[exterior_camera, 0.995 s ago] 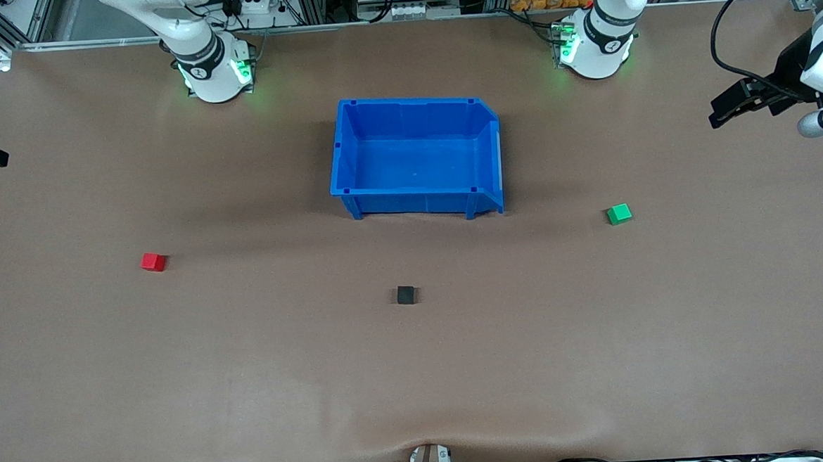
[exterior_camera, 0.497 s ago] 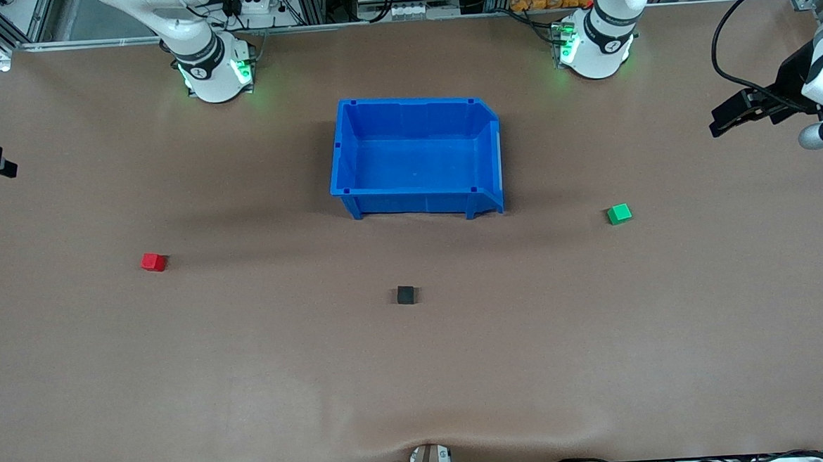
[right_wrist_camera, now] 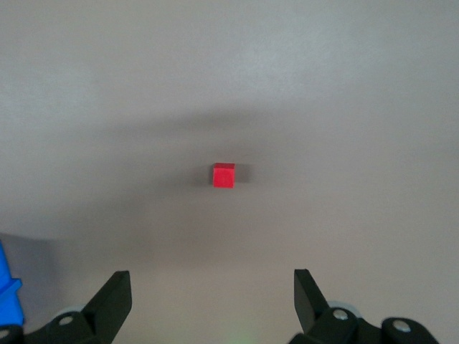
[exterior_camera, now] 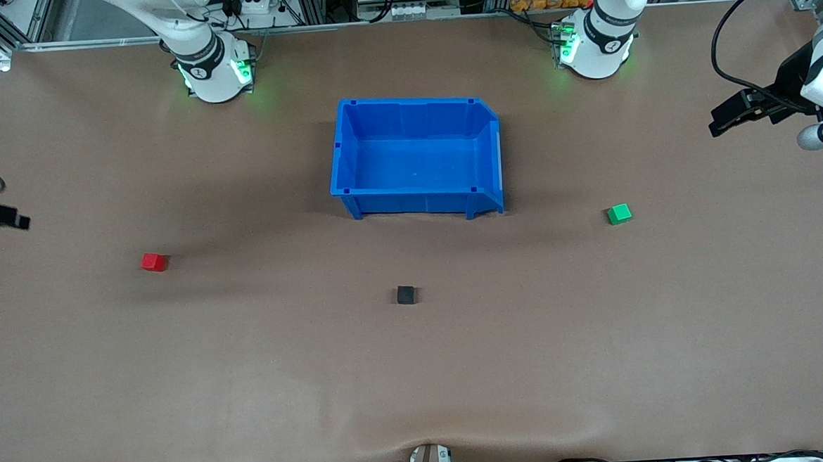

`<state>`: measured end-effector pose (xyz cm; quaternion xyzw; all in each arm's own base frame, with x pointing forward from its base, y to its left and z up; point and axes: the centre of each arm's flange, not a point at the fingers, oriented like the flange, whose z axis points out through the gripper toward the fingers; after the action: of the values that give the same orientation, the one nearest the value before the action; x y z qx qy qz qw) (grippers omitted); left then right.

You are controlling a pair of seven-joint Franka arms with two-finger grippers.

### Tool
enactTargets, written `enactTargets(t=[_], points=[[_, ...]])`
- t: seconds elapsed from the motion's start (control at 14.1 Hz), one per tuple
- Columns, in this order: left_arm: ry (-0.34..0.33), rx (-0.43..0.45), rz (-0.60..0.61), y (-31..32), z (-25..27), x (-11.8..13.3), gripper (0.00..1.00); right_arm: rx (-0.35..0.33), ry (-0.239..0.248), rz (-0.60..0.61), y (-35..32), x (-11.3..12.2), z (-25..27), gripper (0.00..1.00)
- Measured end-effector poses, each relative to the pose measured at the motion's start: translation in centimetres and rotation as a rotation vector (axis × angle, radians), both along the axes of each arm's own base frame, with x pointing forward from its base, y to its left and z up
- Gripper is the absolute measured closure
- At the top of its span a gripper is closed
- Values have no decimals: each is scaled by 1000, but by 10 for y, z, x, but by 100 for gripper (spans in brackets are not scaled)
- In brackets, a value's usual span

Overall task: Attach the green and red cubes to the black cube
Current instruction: 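Lower the right gripper onto the red cube and close it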

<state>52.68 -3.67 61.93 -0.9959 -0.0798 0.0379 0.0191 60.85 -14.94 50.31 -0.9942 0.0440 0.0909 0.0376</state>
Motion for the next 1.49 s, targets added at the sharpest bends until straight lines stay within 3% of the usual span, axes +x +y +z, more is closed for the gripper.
enactTargets(t=[0.21, 0.36, 0.71, 1.14, 1.21, 1.49], points=[[6, 0, 0, 0, -2, 1, 0, 44, 35, -15, 0, 26, -72, 0], [9, 0, 1, 0, -3, 1, 0, 52, 86, -24, -4, 36, -129, 0], [15, 1, 0, 0, -5, 2, 0, 79, 237, -47, -12, 29, -255, 0], [57, 2, 1, 0, -27, 8, 0, 55, 242, -48, -6, 8, -310, 2], [73, 3, 2, 0, -38, 14, 0, 53, 249, -54, -1, 7, -313, 7], [81, 0, 6, -1, -85, 40, 0, 9, 281, -30, 14, 3, -322, 52]])
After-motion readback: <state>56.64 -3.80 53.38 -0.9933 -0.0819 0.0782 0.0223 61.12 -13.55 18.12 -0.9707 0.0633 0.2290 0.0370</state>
